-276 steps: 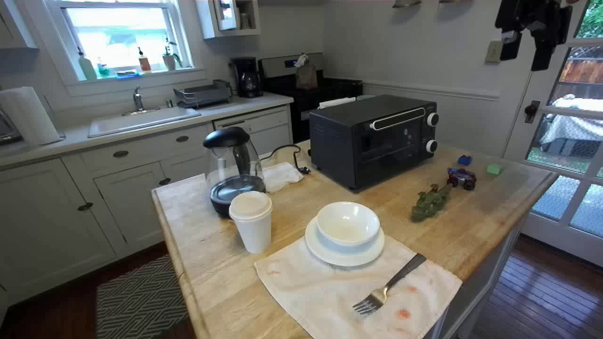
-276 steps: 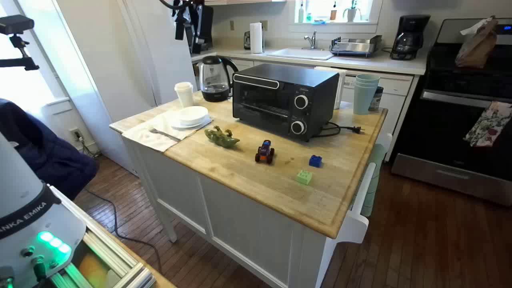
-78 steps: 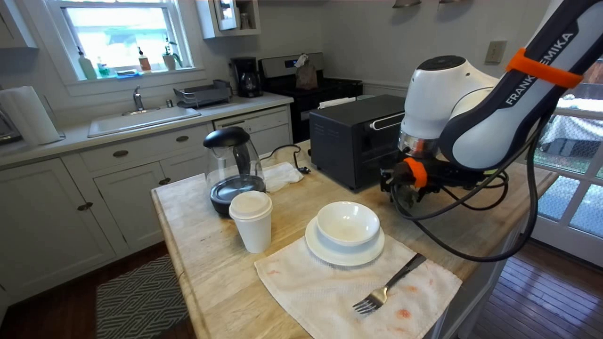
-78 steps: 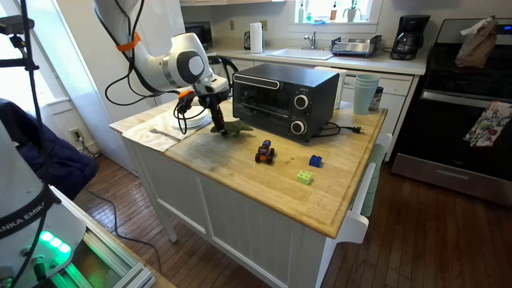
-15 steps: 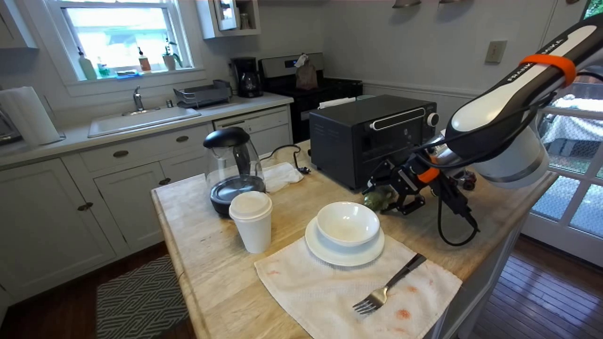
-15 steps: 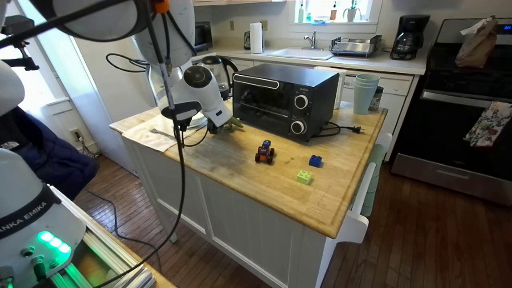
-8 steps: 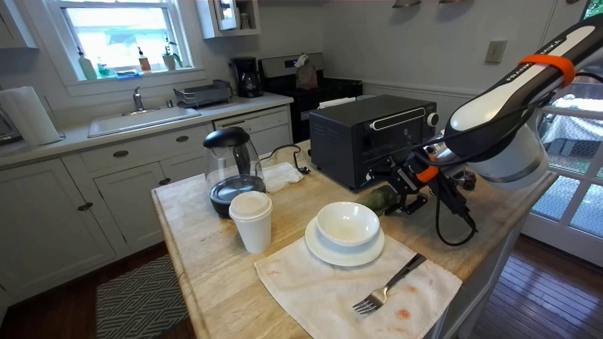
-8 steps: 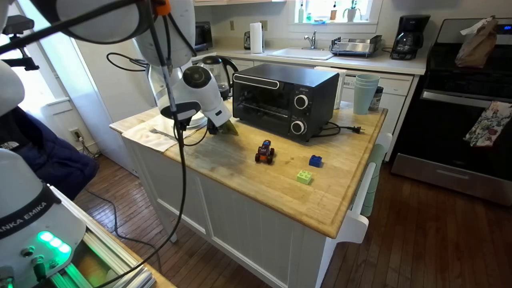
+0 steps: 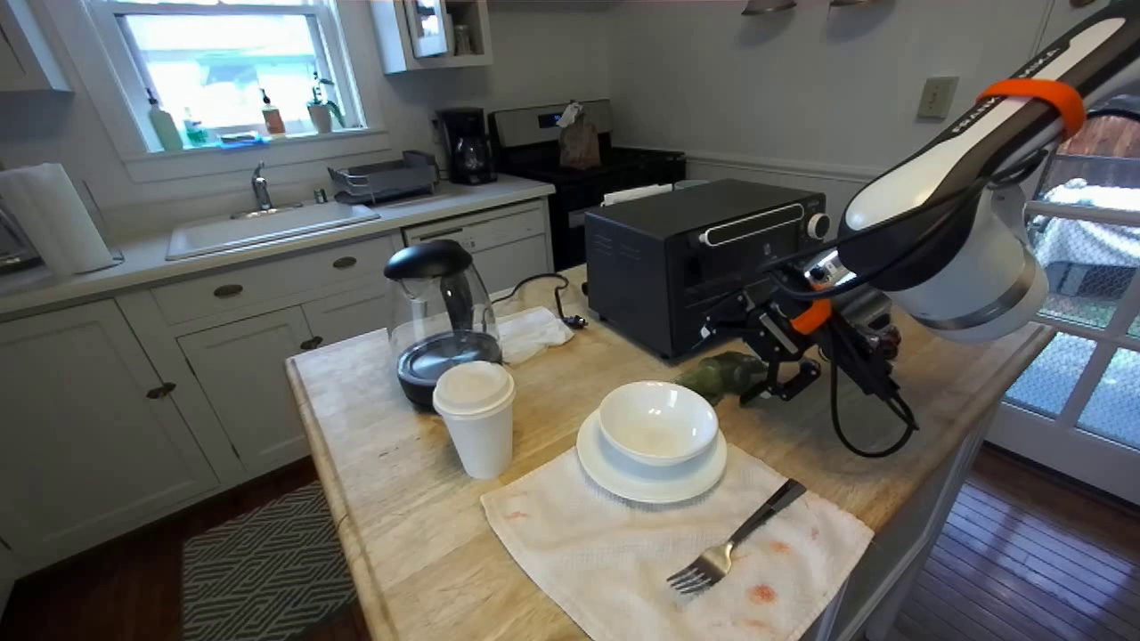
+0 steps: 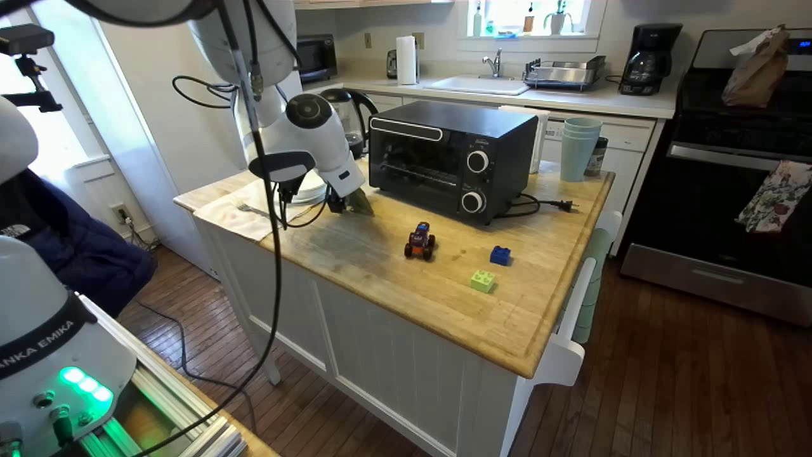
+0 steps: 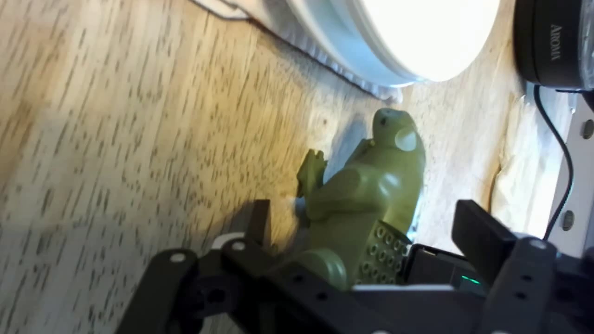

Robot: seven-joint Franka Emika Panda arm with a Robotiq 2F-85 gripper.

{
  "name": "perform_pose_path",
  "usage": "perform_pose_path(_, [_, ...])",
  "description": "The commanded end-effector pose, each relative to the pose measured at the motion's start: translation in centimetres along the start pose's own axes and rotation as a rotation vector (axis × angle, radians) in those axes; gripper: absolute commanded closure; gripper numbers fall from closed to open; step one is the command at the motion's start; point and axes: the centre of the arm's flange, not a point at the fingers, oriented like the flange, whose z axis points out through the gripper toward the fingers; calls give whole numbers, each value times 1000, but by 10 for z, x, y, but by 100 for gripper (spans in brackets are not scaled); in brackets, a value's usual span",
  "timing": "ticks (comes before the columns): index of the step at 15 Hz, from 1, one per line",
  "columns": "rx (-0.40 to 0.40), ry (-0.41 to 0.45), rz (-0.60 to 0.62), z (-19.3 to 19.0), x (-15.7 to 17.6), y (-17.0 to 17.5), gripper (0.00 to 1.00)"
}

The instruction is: Put the green toy upright

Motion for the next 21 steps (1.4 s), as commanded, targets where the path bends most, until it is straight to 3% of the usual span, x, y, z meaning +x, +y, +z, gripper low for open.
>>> perform_pose_path(1, [-105, 42, -22, -37, -17, -19, 0])
perform_pose_path(6, [-221, 88, -101, -67, -29, -35, 0])
perform_pose_path(11, [-425, 58, -207, -93, -45, -45, 0])
perform_pose_path(21, [-716, 196, -503, -130, -71, -69, 0])
